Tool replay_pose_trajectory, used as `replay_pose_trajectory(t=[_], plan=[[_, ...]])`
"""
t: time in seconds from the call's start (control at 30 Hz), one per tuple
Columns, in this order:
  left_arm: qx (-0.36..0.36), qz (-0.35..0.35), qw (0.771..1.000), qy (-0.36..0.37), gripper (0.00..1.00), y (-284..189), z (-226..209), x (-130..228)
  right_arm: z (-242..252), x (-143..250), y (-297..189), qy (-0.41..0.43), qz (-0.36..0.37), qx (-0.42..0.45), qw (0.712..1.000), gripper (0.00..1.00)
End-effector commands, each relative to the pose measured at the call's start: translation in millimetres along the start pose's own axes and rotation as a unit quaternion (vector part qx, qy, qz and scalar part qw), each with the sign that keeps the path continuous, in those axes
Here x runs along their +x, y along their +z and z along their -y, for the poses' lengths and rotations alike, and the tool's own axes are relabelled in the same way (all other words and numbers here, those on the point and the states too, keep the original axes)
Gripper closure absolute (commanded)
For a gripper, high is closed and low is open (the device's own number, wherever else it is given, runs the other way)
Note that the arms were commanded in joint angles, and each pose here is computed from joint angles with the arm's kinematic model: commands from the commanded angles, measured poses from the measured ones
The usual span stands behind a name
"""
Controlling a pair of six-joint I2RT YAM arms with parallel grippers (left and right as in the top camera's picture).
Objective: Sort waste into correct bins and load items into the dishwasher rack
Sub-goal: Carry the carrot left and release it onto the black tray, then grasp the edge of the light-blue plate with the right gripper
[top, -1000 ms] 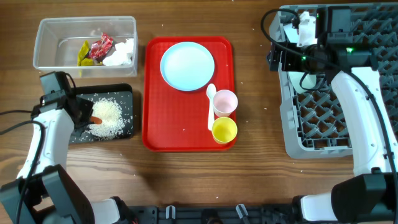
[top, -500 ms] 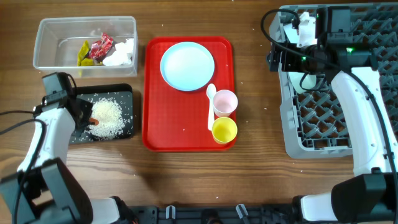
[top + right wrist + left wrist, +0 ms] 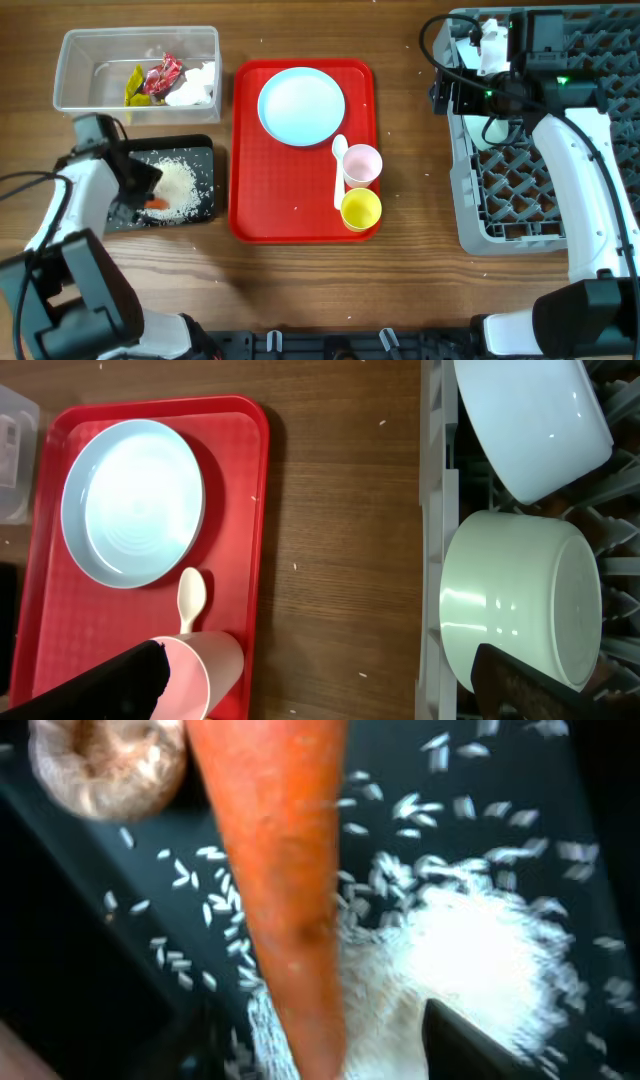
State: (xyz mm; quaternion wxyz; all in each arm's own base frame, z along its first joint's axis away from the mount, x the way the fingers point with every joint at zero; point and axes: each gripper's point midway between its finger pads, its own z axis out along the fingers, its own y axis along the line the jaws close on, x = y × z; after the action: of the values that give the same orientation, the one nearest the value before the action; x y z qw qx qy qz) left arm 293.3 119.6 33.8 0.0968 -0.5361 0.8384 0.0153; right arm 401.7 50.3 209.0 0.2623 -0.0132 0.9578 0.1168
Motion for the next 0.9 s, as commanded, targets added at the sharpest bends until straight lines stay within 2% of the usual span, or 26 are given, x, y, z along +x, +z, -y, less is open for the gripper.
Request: replay_pose_trajectory(t=[0.0,0.1,0.17,0.23,0.33,0.5,0.57,0.7,0.87], plan=[[0.121,0.003,0.989,0.085,0.27,-57,48,-10,-11,-12,-7,-0.014,0.026,-0.028,0.999,0.00],[0.220,-0.018,0.963,0.157,0.22,-94,81,13,-28,-28,-10,-0.008,0.057,-0.075,0.996,0.00],[0.234,-0.014,0.952,0.198,0.20,-106,93,29,-38,-43,-14,0.017,0.082,-0.105,0.991,0.00],[0.242,-0.018,0.942,0.233,0.20,-110,107,51,-57,-53,-16,-0.002,0.101,-0.154,0.983,0.00],[0.254,-0.019,0.926,0.280,0.20,-115,126,78,-74,-57,-4,-0.019,0.103,-0.171,0.980,0.00],[0.218,0.031,0.910,0.351,0.20,-117,142,112,-120,-61,53,0.001,0.090,-0.197,0.976,0.05],[0.212,0.038,0.904,0.370,0.00,-118,145,123,-136,-61,91,0.025,0.087,-0.186,0.978,0.09],[0.216,0.035,0.897,0.383,0.00,-120,147,133,-148,-45,164,0.069,0.065,-0.168,0.981,0.17],[0.216,0.035,0.897,0.383,0.00,-120,147,133,-125,-18,220,0.103,0.032,-0.116,0.987,0.28]])
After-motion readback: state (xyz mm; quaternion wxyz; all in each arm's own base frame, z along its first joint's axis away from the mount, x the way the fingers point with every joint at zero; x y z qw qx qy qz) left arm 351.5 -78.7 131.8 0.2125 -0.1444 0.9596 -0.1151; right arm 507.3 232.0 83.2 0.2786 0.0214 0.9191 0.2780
